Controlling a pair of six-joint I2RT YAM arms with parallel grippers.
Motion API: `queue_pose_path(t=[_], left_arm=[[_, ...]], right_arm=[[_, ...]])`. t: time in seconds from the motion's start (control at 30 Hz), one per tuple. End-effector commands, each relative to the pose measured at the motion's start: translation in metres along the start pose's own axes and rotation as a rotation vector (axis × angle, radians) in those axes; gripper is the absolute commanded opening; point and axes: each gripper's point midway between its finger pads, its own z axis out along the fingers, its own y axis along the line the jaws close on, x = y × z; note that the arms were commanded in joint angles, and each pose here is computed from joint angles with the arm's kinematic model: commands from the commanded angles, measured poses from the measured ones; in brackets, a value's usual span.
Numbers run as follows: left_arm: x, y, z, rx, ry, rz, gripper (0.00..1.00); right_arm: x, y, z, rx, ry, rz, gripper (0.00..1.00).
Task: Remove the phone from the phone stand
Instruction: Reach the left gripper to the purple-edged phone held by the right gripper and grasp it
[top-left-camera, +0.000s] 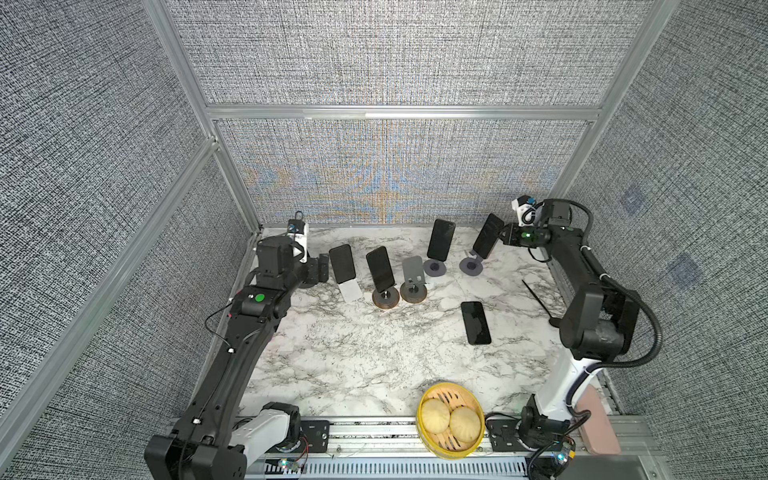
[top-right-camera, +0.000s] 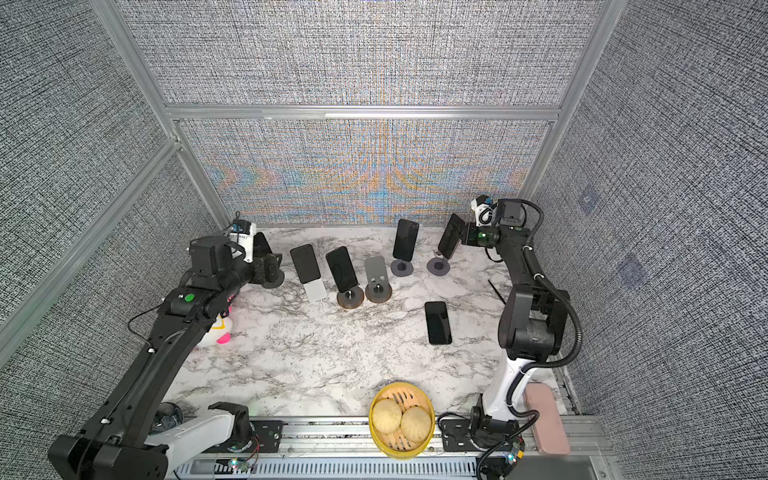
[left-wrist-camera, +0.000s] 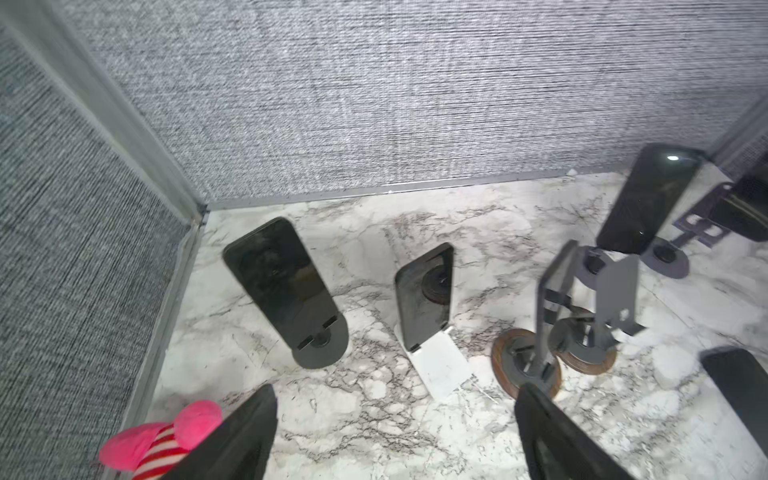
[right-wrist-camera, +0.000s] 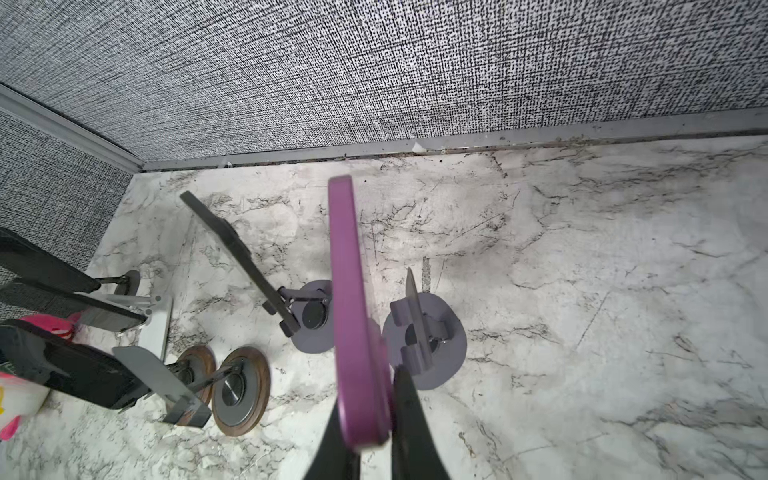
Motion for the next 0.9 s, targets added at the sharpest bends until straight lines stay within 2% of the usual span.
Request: queue_pose_path(t=[0.0,0.13,0.23,0.47,0.6,0.87], left_arm=[[-0.009,-0.031,-0.004,0.037,0.005,0.064,0.92],[-0.015,-0.102,0.000,0.217,0.039,0.119,0.94],[-0.010,-0.159,0.007,0.350,0.087,0.166,0.96],[0.019,-0.282,0.023,0.676,0.198,0.208,0.99],[0.032,-0.316,0.036,0.782,0.253,0.159,0.99],[0.046,-0.338,0.055,0.834,0.333,0.101,0.99]], right_arm=[[0.008,0.017,-0.018,-0.027,0.026,0.060,0.00],[0.027,0.044,-0.044,-0.043,0.066,0.124,0.00],[0.050,0.069,-0.058,-0.070,0.145,0.171,0.00],[0.093,0.134,-0.079,-0.182,0.293,0.158,0.00],[0.107,0.165,-0.083,-0.268,0.355,0.118,0.00],[0.118,0.194,-0.074,-0.367,0.406,0.066,0.00]])
